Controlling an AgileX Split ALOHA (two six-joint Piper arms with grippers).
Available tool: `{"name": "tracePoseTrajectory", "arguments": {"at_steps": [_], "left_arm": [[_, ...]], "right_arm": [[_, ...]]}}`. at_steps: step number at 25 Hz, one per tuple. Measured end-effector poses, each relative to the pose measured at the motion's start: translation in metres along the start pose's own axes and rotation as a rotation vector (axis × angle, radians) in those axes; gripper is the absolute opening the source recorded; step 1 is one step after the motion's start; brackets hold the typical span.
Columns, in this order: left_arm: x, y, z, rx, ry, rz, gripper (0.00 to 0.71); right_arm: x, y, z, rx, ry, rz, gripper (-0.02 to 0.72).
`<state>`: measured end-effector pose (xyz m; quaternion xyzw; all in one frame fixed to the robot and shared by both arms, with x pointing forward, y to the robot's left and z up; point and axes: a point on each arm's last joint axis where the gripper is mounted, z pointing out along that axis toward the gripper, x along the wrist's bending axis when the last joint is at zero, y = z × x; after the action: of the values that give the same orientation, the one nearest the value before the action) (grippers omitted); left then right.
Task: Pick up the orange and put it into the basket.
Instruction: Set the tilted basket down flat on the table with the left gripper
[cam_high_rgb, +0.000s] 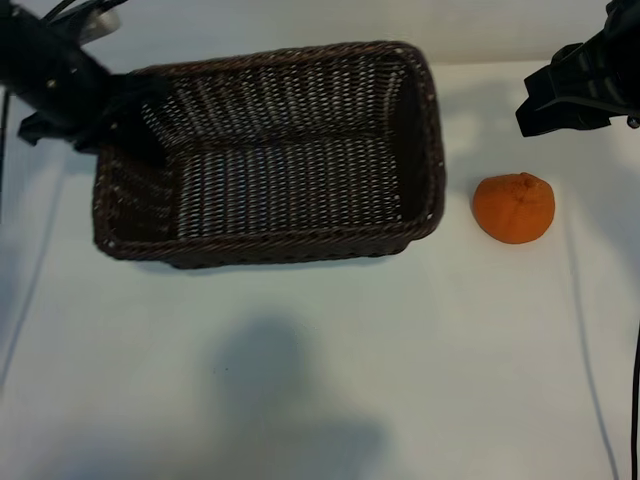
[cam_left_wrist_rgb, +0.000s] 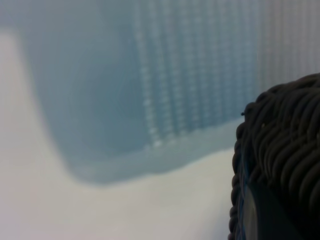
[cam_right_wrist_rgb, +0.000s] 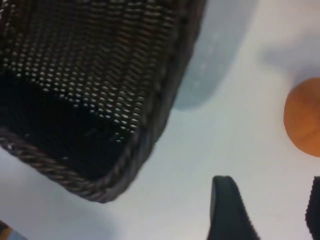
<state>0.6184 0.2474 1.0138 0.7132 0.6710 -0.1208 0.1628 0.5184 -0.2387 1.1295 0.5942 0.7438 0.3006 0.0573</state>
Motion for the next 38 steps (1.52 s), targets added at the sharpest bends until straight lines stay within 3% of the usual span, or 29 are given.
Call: {"name": "tracePoseTrajectory", "arguments": {"at_steps": [4,12,21,28,38], "left_arm": [[-0.006,0.010,0.014,0.029,0.019,0.003,0.160],[0.007,0.017,0.045,0.094,0.032,-0.041,0.159],[0.015,0.025,0.065,0.066,0.030,-0.065,0.159],[0.013,0.031,0.072,0.019,0.035,-0.031,0.159],[0.010,0.029,0.073,0.033,0.032,-0.006,0.159]], "right_arm": [[0.000,0.000,0.000,0.000,0.000,0.000,0.391],[0.000,0.000,0.000,0.000,0.000,0.000,0.391],[0.000,0.000,0.000,0.001,0.000,0.000,0.391],[0.000,0.000,0.000,0.001,0.000,0.000,0.391],[0.000,0.000,0.000,0.003,0.001,0.000,0.391]]}}
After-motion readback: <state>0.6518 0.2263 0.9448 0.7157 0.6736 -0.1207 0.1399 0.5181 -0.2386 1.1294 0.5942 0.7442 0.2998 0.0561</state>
